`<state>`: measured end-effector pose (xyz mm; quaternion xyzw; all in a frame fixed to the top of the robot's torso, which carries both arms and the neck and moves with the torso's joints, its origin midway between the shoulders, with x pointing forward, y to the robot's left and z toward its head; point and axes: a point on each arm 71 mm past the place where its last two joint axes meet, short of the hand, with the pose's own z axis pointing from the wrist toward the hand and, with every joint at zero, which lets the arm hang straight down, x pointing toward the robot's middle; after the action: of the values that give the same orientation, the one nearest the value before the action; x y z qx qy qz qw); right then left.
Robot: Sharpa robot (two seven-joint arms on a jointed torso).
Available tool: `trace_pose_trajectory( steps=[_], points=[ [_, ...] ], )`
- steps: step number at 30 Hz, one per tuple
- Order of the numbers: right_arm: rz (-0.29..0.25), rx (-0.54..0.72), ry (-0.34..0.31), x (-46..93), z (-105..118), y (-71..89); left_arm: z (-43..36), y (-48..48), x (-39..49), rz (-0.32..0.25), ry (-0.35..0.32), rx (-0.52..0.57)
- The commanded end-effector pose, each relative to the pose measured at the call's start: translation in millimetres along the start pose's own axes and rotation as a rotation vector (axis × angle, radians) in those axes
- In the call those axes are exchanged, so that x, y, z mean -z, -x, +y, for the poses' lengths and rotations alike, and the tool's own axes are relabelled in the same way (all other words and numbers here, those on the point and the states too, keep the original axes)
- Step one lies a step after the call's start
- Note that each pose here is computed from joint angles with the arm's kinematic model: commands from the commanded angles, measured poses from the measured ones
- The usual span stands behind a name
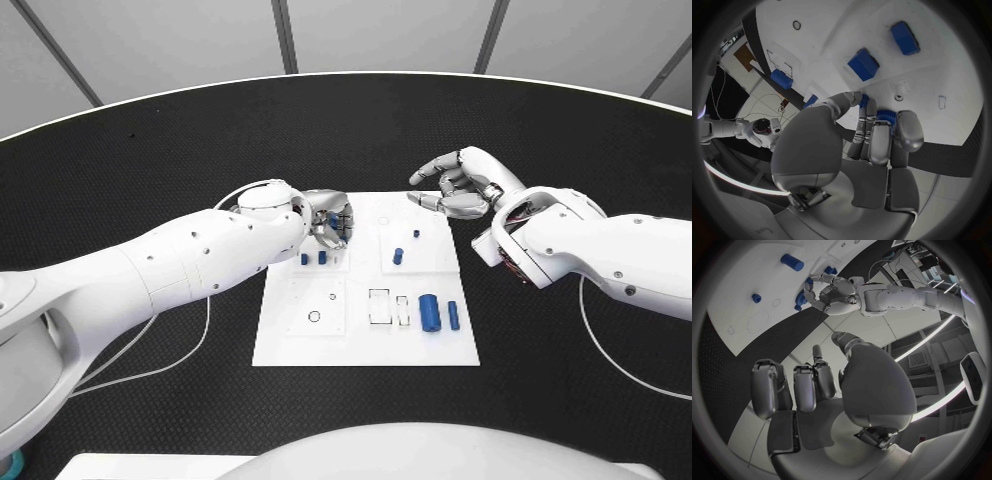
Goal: Assemble the parts on the task board
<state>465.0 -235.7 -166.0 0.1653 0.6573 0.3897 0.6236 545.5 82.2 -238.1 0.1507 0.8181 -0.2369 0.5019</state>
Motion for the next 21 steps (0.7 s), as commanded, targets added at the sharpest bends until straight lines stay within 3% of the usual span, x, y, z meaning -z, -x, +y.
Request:
trace_pose_trajectory(
  steps=[1, 21],
  points=[
    [0.000, 0.000, 0.000, 0.0, 0.0, 0.0, 0.0, 0.0, 0.1, 0.000, -0.001, 0.000],
    [-0.007, 0.000, 0.004, -0.6, 0.3, 0.1, -1.3, 1.3, 2.1, -0.030, -0.028, 0.004]
  ],
)
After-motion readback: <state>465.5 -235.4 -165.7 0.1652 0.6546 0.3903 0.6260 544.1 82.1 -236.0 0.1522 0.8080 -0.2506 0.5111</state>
